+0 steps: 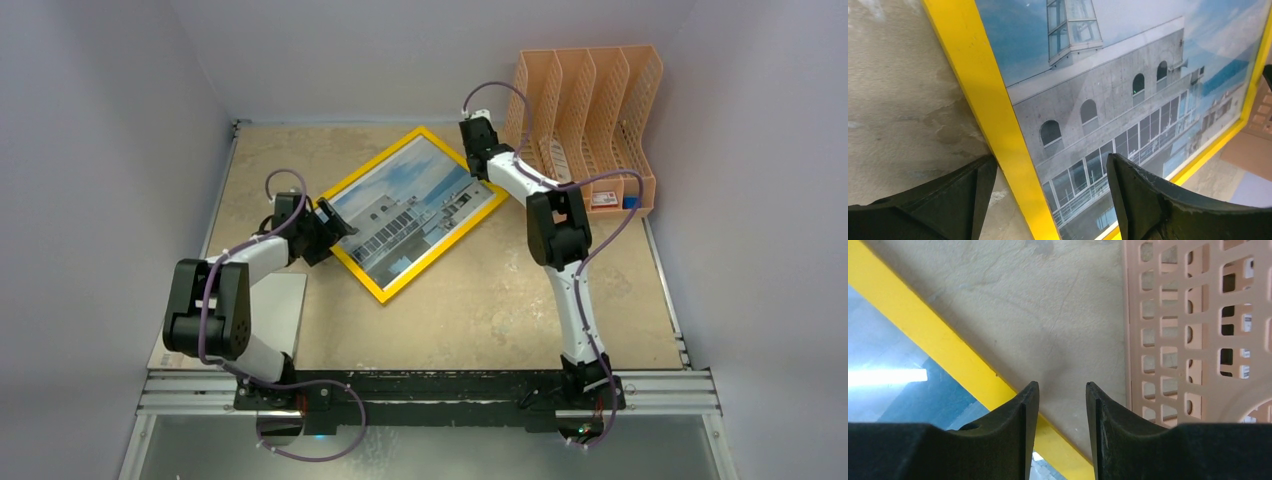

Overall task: Put the photo into the frame
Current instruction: Adjust the photo frame at the center of the board.

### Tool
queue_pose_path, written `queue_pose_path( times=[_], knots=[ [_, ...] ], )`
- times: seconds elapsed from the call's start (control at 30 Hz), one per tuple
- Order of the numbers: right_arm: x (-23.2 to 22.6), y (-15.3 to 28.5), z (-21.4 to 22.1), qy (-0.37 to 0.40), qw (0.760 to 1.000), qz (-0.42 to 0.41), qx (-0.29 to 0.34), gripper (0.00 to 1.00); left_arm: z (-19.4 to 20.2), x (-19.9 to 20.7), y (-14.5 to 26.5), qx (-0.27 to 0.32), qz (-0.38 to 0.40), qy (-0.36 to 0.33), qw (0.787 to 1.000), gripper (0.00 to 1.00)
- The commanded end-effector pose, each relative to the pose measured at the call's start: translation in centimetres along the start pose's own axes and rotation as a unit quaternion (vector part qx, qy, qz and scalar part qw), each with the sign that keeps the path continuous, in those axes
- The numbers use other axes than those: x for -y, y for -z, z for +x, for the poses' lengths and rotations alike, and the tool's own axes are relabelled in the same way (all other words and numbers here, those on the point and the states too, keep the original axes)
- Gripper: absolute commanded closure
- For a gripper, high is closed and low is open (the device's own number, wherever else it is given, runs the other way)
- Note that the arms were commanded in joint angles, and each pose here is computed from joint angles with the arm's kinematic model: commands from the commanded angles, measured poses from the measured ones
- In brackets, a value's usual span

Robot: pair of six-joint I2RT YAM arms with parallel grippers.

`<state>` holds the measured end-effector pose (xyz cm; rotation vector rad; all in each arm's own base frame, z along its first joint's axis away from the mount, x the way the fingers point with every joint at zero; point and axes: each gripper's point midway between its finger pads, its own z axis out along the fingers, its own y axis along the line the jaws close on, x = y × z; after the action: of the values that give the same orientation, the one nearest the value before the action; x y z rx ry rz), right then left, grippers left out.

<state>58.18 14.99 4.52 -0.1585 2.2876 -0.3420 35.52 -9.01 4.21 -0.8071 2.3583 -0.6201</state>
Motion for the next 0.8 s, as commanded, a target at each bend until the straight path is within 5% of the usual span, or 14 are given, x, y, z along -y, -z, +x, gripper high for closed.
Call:
queue_pose_path(
  times=[0.0,0.57,0.77],
  knots=[
    [-4.1,3.0,5.2,0.059,0.986,-0.131,-0.088,0.57,-1.8,0.8,-0.2,0.016,-0.007,-0.006,1.0,0.16],
    [-7.9,11.1,5.0,0.001,0.949,-0.304,-0.086,0.57,-7.6,2.8,-2.7,0.063,-0.045,-0.022,0.997,0.14],
    [-5.9,11.3,5.4,-0.035,0.964,-0.247,-0.096,0.57,-9.6,1.3,-2.4,0.094,-0.11,-0.032,0.989,0.13]
  ],
)
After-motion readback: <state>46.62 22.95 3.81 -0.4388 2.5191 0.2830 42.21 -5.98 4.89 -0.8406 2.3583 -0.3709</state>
